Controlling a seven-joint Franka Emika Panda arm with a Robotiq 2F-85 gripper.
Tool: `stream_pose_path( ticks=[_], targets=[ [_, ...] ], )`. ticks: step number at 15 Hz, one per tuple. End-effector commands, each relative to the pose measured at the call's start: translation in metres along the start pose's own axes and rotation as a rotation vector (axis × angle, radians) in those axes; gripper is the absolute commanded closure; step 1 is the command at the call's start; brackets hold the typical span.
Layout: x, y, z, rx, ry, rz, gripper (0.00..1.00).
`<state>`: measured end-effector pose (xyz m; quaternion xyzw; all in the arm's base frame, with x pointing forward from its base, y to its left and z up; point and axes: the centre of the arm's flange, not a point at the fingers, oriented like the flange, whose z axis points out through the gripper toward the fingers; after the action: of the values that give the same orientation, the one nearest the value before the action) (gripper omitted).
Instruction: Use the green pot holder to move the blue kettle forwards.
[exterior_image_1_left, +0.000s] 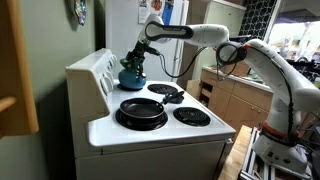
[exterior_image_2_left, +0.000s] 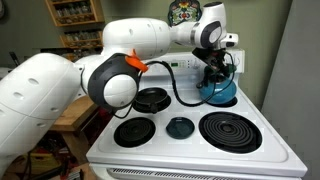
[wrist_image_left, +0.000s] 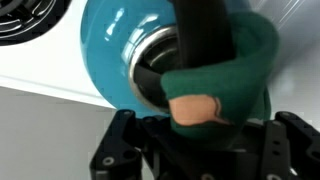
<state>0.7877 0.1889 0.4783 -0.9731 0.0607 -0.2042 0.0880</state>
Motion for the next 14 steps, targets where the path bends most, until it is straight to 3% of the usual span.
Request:
stream_pose_path(
  ticks=[1, 8, 14],
  targets=[
    [0.001, 0.003, -0.037, 0.002, -0.001, 0.041, 1.00],
    [-0.023, 0.016, -0.067, -0.046, -0.082, 0.038, 1.00],
    [-0.041, 0.039, -0.082, -0.092, -0.059, 0.041, 1.00]
  ],
)
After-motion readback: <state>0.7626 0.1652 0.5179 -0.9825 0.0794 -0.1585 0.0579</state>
